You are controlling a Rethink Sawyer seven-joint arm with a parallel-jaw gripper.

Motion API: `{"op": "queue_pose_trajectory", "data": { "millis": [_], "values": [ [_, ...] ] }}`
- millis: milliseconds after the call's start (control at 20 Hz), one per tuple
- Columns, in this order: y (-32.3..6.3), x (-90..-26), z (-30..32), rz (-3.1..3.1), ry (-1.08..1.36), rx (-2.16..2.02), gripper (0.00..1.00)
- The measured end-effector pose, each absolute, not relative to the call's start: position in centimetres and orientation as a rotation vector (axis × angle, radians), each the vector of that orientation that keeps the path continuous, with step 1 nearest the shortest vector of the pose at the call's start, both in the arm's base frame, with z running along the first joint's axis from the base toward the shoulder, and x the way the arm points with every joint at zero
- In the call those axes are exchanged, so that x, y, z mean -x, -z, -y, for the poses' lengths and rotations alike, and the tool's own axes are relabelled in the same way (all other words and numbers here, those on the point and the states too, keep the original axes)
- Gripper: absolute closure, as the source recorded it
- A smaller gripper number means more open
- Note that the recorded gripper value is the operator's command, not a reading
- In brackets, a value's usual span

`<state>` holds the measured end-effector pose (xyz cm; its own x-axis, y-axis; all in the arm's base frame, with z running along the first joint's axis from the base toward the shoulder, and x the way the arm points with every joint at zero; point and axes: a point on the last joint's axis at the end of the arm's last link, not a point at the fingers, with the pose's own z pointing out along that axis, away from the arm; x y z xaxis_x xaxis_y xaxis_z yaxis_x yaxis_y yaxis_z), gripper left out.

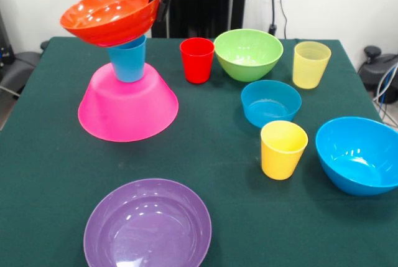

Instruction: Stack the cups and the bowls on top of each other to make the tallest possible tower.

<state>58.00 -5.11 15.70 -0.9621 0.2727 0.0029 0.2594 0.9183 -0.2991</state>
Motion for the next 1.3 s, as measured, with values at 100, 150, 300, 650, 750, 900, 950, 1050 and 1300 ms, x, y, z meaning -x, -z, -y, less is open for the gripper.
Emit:
{"op": "queue_pose_trajectory", "data": {
  "millis": [100, 150, 300, 650, 750, 900, 950, 1050, 1300],
  "values": [
    [-15.7, -58.0, 5.1, 3.033, -0.463, 0.421, 1.0],
    [-15.7, -58.0, 5.1, 3.034, -0.463, 0.421, 1.0],
    [-15.7, -58.0, 5.0, 3.034, -0.464, 0.418, 1.0],
    [-15.7, -58.0, 4.2, 3.032, -0.464, 0.398, 1.0],
    [-15.7, -58.0, 4.0, 3.031, -0.464, 0.392, 1.0],
    [-15.7, -58.0, 3.7, 3.033, -0.464, 0.385, 1.0],
    [-15.7, -58.0, 3.6, 3.033, -0.465, 0.383, 1.0],
    [-15.7, -58.0, 3.5, 3.034, -0.465, 0.381, 1.0],
    [-15.7, -57.8, 3.5, 3.02, -0.465, 0.381, 1.0]
  ]
}}
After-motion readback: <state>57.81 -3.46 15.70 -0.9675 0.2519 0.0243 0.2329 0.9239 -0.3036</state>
